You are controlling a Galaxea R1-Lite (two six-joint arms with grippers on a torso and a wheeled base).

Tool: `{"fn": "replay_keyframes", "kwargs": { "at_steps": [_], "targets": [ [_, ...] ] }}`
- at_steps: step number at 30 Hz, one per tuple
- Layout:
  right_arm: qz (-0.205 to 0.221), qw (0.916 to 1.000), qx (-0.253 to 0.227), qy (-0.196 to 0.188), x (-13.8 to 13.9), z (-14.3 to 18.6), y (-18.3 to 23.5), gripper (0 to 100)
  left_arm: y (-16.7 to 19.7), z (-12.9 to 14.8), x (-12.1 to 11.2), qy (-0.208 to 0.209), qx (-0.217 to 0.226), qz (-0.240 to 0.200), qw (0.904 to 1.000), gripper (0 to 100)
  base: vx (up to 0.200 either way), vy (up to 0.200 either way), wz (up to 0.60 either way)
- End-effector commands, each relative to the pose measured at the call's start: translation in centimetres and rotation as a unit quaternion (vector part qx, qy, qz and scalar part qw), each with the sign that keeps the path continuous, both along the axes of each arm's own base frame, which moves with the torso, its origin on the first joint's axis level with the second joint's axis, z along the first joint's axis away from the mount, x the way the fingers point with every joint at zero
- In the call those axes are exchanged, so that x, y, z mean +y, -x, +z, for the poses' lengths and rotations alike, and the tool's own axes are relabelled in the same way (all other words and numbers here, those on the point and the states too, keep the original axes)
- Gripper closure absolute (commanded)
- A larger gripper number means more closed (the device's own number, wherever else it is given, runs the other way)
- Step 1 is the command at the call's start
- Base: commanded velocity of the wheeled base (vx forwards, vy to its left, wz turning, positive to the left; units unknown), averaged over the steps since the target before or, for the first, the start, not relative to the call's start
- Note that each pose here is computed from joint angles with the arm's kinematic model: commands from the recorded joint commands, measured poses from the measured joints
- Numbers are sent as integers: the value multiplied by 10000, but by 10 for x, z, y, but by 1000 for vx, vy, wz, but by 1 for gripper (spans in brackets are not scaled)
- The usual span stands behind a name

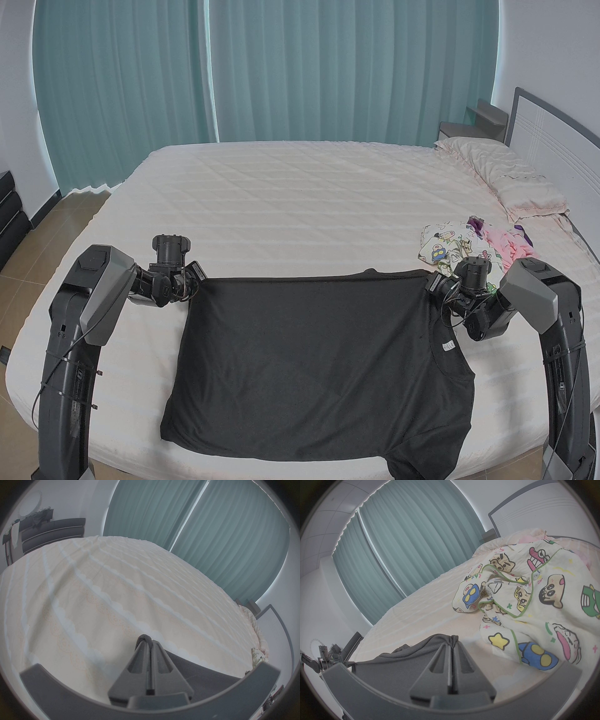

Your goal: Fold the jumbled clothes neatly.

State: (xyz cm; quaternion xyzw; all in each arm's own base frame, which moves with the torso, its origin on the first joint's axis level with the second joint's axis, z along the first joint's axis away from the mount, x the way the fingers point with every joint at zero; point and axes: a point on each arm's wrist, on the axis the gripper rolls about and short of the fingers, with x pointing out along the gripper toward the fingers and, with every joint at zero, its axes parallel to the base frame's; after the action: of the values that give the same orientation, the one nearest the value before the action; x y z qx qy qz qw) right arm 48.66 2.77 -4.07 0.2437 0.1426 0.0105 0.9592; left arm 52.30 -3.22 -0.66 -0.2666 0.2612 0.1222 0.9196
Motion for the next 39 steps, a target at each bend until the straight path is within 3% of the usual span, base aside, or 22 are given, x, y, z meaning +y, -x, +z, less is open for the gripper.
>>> {"fn": "replay_keyframes", "kwargs": {
  "at_steps": [1,4,5,6,14,22,25,29,33,36,39],
  "targets": [
    [10,10000,51,5,2,-7,0,100,0,-5,-1,-4,49,-4,10000,100,0,0,0],
    [17,10000,75,5,2,-8,0,100,0,-8,-1,1,71,0,10000,100,0,0,0],
    [17,10000,90,5,2,-9,0,0,0,-9,-2,0,79,-8,10000,100,0,0,0],
    [17,10000,98,6,2,-10,0,0,0,-9,-2,4,79,-14,10000,0,0,0,0],
    [-28,9999,105,10,-2,-5,3,0,2,-8,-1,8,124,-2,9999,0,0,0,0],
    [-276,9996,29,1,-22,39,25,0,32,46,18,183,65,30,9998,0,0,0,0],
    [-358,9990,236,-112,-27,56,53,0,65,66,22,346,133,-23,9993,0,0,0,0],
    [-507,9967,460,-429,-26,78,92,0,109,74,19,724,22,40,9974,0,0,0,0],
    [-672,9895,845,-962,-22,86,135,0,157,56,9,769,383,-60,9963,0,0,0,0],
    [-688,9834,1355,-993,-18,73,168,0,187,47,7,975,647,44,9931,0,0,0,0],
    [-716,9805,1503,-1048,-18,69,186,0,202,44,7,1141,777,72,9904,0,0,0,0]
  ]
}}
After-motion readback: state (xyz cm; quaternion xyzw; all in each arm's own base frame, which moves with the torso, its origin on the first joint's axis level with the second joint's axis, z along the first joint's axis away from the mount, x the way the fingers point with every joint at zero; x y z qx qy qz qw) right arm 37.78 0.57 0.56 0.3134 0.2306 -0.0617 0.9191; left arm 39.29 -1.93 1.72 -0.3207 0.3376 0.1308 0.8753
